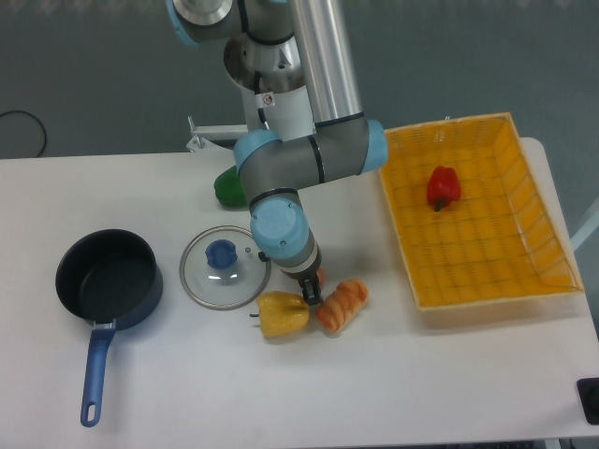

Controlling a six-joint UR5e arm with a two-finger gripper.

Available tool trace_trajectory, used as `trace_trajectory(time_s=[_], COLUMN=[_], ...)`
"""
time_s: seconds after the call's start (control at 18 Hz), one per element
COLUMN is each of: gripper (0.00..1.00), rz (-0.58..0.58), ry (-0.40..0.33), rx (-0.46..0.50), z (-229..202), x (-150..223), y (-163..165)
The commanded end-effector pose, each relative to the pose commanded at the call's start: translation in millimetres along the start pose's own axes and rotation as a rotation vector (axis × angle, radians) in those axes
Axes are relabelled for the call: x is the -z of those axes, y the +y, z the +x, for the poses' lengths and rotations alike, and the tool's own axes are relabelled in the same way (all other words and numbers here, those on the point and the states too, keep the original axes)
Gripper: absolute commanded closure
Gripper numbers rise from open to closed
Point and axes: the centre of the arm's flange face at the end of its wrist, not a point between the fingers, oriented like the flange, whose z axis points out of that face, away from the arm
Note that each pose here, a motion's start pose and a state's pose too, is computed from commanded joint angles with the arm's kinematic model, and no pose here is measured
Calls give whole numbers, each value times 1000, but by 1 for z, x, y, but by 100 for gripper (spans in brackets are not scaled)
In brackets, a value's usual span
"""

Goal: Pick up the egg
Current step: 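Close the gripper around the brown egg on the table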

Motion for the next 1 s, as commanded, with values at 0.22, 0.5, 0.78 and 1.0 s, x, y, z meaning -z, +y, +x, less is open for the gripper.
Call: trace_trajectory(time_s=[0.22, 0.5, 0.78, 1.0], gripper=[31, 38, 45, 52], rz=[0, 0, 0, 2], ry=[-3, -3, -6, -7], rx=[1, 2, 6, 21], z=[0, 0, 0, 1], x=[1, 2, 3, 4], y=[0, 1, 2, 2])
